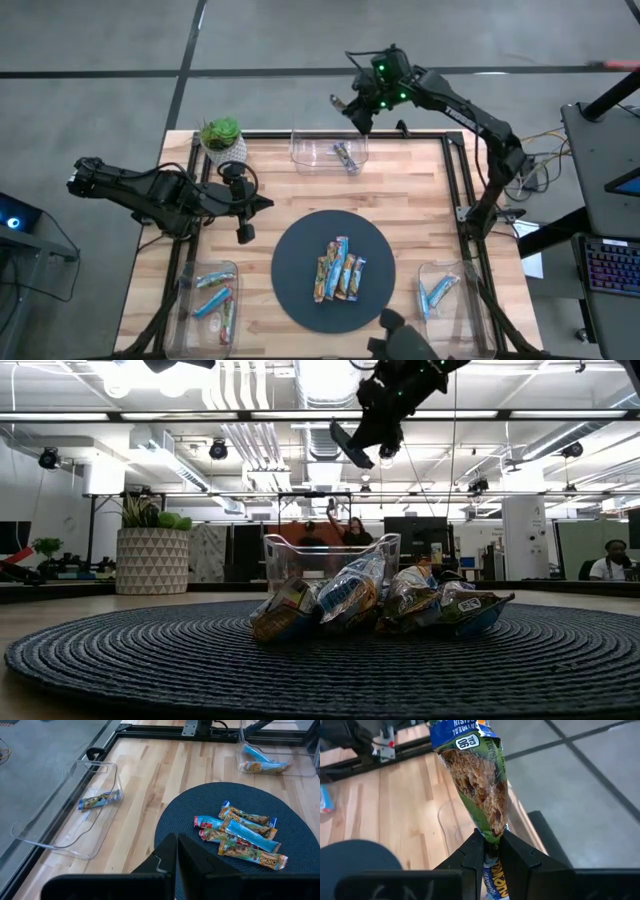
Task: Pick and place Granola Bars by type
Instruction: Put the blue granola bar into the top transparent bin
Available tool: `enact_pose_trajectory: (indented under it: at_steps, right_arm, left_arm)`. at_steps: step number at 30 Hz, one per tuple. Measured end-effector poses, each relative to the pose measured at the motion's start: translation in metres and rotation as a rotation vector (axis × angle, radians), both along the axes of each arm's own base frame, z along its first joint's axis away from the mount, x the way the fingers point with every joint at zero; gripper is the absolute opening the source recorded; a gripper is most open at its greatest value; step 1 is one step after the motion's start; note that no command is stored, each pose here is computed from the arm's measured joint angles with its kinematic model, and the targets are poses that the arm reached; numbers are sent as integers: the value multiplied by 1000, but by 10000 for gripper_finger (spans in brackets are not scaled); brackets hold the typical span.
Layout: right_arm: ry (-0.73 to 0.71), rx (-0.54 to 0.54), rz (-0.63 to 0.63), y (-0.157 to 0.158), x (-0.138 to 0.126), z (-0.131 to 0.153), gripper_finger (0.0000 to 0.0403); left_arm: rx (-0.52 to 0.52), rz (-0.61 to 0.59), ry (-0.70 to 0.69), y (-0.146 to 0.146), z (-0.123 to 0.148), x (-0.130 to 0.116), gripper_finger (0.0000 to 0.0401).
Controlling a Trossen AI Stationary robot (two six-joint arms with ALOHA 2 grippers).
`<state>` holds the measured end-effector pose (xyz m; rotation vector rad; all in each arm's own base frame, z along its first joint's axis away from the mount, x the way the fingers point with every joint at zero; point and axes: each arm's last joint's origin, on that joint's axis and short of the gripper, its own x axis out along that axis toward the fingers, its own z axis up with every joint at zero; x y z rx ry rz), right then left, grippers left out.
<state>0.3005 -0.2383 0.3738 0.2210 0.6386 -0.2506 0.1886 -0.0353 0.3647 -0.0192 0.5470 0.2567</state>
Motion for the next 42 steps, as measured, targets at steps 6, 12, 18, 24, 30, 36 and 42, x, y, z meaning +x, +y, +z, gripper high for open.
enact_pose_trajectory:
  at_steps: [6,12,18,24,30,36,42]
  right_arm:
    - [44,44,6,-6,8,-17,47]
    - [105,92,19,-9,15,-35,47]
    - [136,117,38,-9,25,-49,47]
    - [162,140,60,-7,36,-63,47]
    - [207,179,71,-8,49,-86,47]
    - [244,210,77,-10,58,-106,47]
    - [272,232,72,-12,63,-120,47]
  left_arm:
    - [-2,2,-1,0,0,0,0]
    - [-3,2,-1,0,0,0,0]
    - [-7,5,-2,0,0,0,0]
    - [-7,5,-2,0,0,0,0]
    - [-10,6,-2,0,0,0,0]
    - [-24,15,-6,0,0,0,0]
    - [-24,15,-6,0,0,0,0]
